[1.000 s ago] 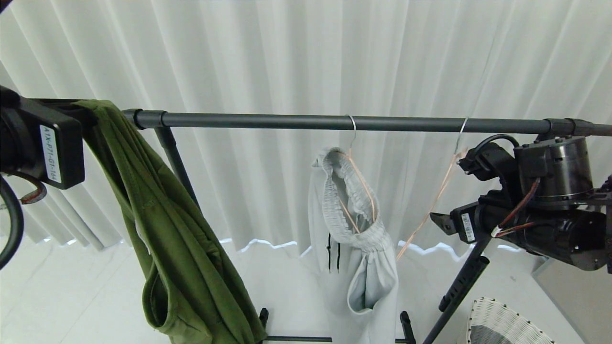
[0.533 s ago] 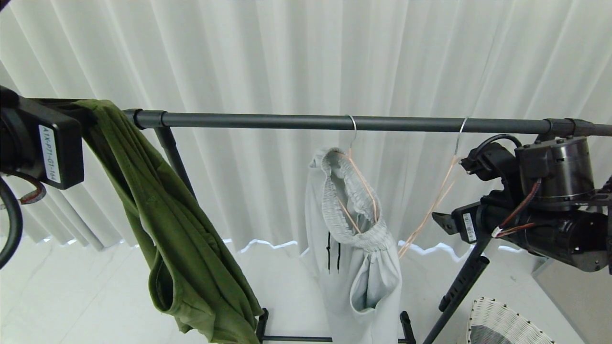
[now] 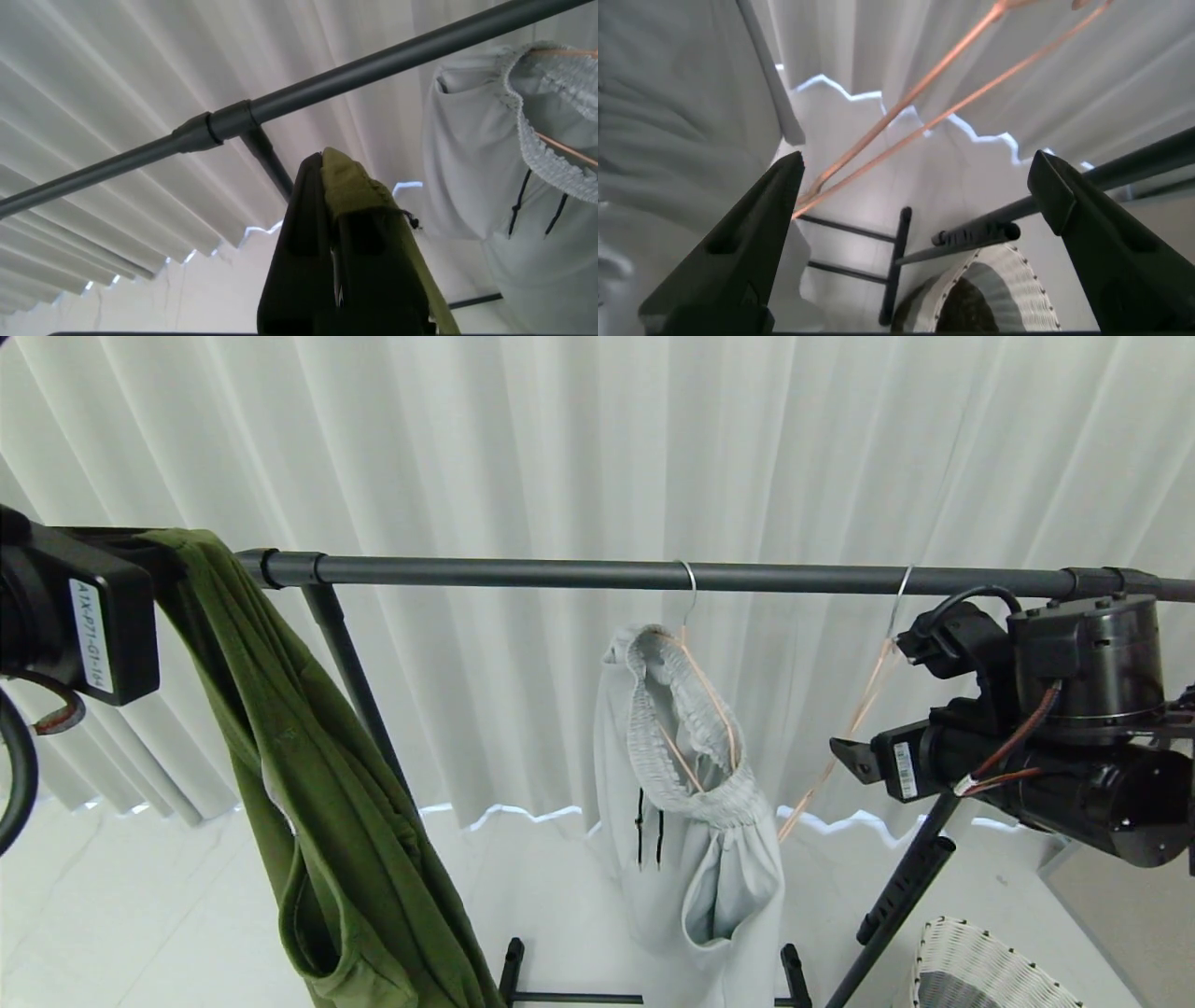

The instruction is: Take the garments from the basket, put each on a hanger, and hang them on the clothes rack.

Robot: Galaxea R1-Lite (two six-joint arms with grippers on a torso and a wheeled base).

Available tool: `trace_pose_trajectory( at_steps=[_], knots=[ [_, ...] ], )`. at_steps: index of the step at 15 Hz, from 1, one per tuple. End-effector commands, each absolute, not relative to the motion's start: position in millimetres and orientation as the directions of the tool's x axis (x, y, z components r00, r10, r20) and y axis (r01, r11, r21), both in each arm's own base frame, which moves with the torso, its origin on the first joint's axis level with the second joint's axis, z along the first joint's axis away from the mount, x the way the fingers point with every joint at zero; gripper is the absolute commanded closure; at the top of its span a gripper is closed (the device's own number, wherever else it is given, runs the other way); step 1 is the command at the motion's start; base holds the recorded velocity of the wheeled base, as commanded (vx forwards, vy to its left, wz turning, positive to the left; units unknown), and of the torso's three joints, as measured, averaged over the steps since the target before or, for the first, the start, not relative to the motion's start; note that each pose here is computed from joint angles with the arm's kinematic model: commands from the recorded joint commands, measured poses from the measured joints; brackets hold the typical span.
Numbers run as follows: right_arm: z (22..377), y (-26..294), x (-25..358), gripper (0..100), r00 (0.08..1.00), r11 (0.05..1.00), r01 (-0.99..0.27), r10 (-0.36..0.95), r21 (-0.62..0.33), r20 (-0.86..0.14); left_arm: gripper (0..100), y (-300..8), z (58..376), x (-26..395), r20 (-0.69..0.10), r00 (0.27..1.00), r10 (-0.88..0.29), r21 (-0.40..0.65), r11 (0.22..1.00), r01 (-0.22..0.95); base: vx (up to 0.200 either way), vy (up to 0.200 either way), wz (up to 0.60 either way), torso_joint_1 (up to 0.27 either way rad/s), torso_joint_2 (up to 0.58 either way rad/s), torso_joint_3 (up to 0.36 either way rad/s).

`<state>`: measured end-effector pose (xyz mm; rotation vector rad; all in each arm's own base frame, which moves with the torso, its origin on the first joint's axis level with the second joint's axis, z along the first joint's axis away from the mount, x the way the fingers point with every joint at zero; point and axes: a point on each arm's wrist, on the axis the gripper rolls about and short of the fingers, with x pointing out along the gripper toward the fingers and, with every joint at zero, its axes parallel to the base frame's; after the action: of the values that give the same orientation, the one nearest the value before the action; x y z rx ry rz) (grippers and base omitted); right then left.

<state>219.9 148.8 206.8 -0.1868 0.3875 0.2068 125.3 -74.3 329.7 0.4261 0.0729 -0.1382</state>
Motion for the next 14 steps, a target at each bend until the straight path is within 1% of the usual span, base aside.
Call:
trace_pose_trajectory(
  at_steps=[1,5,9,11,14],
  knots=[
    [198,151,227,0,0.898,0.962,-0.221,0.138,-0.158,-0.417,100,-73,330,124,-0.095,0.988,-0.118,0.405,0.903,0.147,0.000,0.000,0.00,0.000,0.00,0.000],
    [198,149,229,0,0.903,0.967,-0.195,0.111,-0.166,-0.415,100,-73,331,123,-0.093,0.988,-0.120,0.404,0.903,0.147,0.000,0.000,0.00,0.000,0.00,0.000],
    [203,142,221,0,0.910,0.974,-0.179,0.109,-0.142,-0.400,100,-74,330,124,-0.095,0.988,-0.121,0.405,0.902,0.149,0.000,0.000,0.00,0.000,0.00,0.000],
    [200,138,216,0,0.906,0.979,-0.168,0.106,-0.118,-0.410,100,-73,331,123,-0.093,0.988,-0.121,0.404,0.903,0.149,0.000,0.000,0.00,0.000,0.00,0.000],
    [196,138,215,0,0.900,0.990,-0.132,0.102,-0.042,-0.423,100,-74,331,122,-0.091,0.987,-0.130,0.403,0.902,0.156,0.000,0.000,0.00,0.000,0.00,0.000]
  ],
)
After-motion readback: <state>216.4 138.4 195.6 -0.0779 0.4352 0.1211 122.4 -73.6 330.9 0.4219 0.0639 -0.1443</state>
